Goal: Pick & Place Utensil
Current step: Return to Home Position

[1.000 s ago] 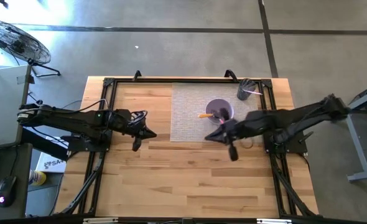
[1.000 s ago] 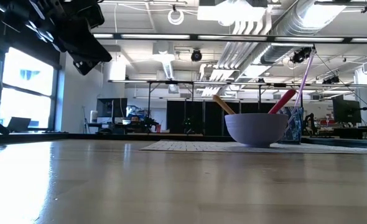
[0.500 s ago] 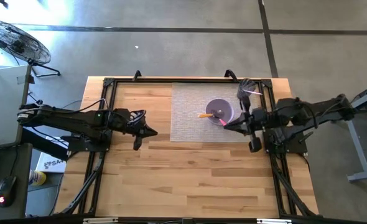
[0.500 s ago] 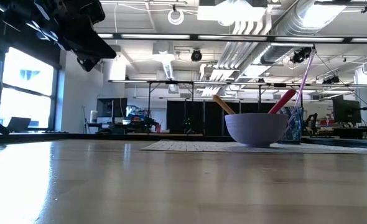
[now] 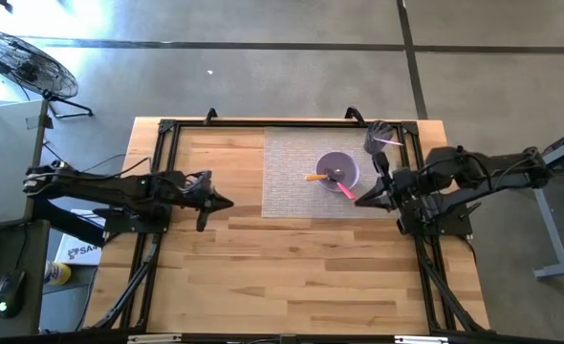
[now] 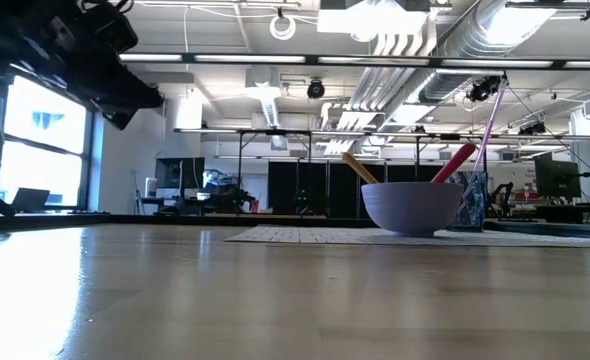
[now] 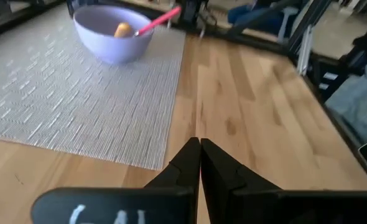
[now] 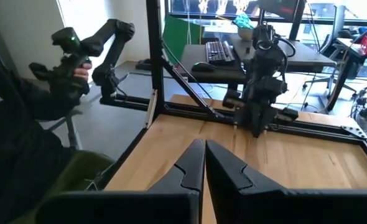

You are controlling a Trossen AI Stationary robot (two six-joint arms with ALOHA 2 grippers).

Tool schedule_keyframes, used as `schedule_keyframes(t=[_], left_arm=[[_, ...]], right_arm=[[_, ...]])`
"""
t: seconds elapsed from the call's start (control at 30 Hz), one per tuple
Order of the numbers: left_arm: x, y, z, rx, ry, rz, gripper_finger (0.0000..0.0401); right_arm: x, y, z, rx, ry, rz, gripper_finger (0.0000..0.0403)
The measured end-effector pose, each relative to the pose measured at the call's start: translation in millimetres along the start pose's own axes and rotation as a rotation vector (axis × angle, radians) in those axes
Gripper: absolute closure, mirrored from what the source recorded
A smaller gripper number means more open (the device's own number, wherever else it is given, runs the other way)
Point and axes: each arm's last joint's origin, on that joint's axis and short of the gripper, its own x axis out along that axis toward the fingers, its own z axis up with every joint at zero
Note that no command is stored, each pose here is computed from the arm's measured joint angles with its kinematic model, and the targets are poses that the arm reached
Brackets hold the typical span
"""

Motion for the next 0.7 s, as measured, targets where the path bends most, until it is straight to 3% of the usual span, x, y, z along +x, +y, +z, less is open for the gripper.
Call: schedule_keyframes(t=[0.13, 0.33, 0.5, 0.7], left_arm=[[-13, 2, -10, 0.005, -0.068, -0.017, 0.0391], [-32, 4, -20, 0.033, -0.144, -0.064, 0.0391], [-46, 5, -25, 0.034, -0.154, -0.055, 0.0391], [-58, 7, -30, 0.038, -0.182, -0.017, 0.0391]], right_arm=[[5, -1, -4, -0.003, -0.016, -0.008, 0.0394], [15, -6, -41, 0.014, 0.023, -0.03, 0.0397], [-10, -14, -55, 0.067, -0.043, -0.094, 0.0394], [-49, -9, -72, 0.032, -0.2, -0.045, 0.0397]])
